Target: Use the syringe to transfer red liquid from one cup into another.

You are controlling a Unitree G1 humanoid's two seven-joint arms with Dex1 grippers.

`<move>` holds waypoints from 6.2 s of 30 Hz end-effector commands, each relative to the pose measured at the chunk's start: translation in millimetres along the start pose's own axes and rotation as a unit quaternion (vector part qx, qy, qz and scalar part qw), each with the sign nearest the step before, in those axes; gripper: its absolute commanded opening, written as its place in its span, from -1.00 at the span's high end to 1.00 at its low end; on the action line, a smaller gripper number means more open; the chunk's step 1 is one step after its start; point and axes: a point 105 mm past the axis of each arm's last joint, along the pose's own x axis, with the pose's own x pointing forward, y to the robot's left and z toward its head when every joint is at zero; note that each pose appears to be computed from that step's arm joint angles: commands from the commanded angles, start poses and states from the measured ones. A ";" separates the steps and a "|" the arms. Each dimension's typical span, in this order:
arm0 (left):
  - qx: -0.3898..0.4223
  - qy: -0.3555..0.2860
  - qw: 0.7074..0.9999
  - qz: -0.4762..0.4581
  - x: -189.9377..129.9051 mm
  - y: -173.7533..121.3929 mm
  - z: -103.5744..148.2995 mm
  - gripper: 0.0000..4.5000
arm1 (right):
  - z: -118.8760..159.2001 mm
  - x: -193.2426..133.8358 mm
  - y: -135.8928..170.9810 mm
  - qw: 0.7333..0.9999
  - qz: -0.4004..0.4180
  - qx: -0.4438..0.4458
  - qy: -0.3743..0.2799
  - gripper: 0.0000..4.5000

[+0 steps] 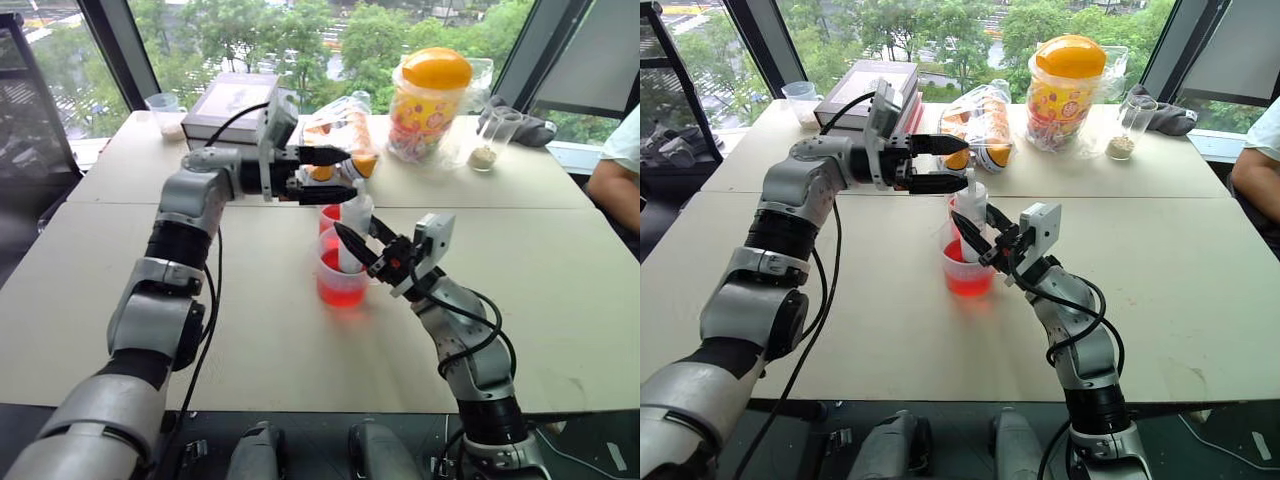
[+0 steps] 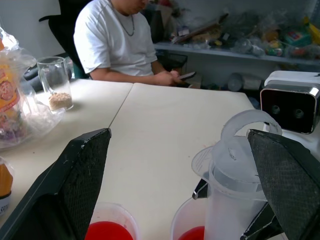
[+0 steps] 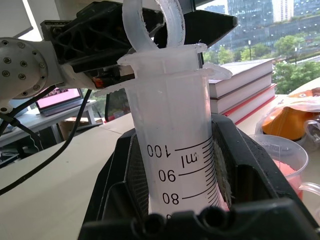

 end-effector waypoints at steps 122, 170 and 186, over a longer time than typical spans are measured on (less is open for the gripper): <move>0.104 -0.031 0.990 0.091 -2.7 40.9 80.1 -0.98 | 50.6 108.5 -72.1 0.997 0.009 -0.032 -0.064 0.39; 0.061 0.013 0.995 0.084 4.6 42.6 37.5 0.99 | 116.7 113.0 -50.1 0.992 0.047 -0.019 -0.115 0.39; 0.065 -0.054 0.987 0.140 -34.7 51.8 75.8 -0.98 | 76.7 110.2 -51.3 0.997 0.045 0.003 -0.066 0.39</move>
